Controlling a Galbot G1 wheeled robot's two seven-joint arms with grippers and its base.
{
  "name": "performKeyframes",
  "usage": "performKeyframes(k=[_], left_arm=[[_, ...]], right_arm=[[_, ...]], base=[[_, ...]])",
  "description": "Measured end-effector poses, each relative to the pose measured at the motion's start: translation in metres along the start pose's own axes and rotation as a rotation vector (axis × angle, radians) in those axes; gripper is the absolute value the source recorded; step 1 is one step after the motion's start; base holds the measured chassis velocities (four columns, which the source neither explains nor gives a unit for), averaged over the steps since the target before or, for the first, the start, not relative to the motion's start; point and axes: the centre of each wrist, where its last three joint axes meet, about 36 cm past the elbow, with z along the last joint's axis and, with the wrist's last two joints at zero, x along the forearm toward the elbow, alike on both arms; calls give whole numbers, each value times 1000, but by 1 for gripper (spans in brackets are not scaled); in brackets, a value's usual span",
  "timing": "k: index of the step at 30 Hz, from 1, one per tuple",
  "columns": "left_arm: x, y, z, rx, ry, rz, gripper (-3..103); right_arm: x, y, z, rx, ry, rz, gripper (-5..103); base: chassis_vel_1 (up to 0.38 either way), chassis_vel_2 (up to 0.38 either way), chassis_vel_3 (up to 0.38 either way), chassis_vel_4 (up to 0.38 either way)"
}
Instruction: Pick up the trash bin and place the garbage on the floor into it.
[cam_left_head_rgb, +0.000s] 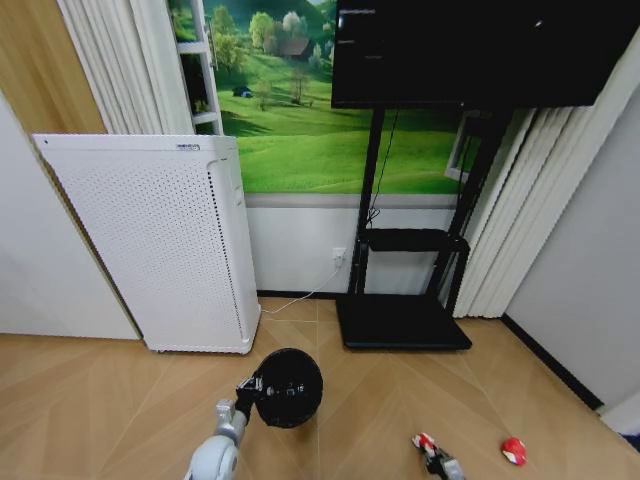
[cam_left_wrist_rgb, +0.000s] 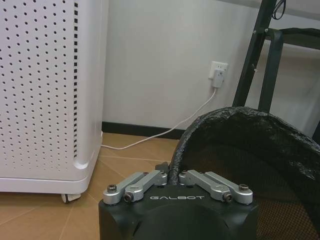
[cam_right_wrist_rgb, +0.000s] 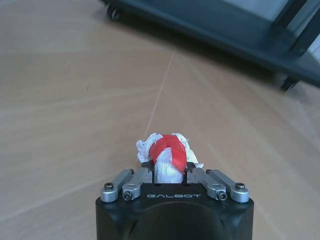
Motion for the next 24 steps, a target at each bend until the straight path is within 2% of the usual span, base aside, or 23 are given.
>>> performKeyframes(k=[4,11,17,24], left_arm=[[-1,-1,-1,0,-1,2,4],[-3,-3,-1,1,-2,3,4],[-7,-6,-5,-1,-8,11,4],[-13,-22,-6,0,-8,36,4]], right_arm=[[8,-19,-20,-9,-56,13,25],[31,-32,-37,-14,-133,12,25],[53,-46,-49,21,-255,-20,25],[76,-59,-73,53,-418,-94,25]], base=[[0,0,0,0],[0,0,0,0],[0,0,0,0],[0,0,0,0]])
